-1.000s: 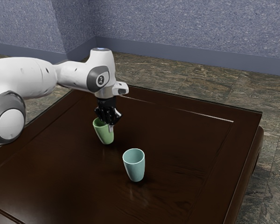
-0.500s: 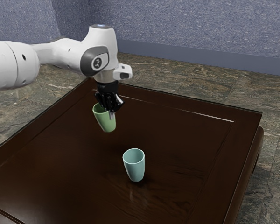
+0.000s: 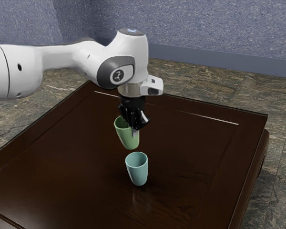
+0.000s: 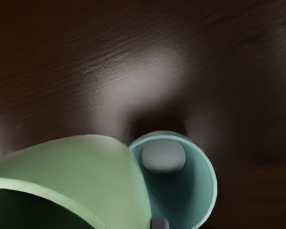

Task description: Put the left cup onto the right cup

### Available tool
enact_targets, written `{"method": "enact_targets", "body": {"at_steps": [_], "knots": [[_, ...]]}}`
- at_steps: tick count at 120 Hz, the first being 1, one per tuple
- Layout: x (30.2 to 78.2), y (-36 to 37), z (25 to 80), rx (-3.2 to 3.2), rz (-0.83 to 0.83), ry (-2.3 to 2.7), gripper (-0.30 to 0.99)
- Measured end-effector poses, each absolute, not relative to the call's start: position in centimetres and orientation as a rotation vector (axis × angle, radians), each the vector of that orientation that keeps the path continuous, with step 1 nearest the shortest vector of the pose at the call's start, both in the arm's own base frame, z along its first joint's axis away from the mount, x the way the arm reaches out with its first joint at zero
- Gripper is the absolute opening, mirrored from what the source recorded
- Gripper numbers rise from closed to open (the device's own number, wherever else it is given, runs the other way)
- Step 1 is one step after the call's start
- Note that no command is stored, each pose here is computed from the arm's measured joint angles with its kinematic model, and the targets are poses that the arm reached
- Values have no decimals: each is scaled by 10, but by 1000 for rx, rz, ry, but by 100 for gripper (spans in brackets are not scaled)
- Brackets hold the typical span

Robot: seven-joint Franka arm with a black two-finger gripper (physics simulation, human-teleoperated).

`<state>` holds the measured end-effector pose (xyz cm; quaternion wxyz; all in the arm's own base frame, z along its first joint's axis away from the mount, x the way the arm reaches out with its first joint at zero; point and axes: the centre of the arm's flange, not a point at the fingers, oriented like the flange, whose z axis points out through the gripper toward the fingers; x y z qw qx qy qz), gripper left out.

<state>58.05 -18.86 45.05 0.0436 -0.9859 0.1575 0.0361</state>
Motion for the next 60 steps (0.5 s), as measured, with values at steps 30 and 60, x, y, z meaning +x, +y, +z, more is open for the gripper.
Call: {"method": "enact_targets", "body": {"at_steps": [30,60], "knots": [[568,-200,428,-3003,165,445,-9],[565,-215,425,-2996,157,425,-9]]}}
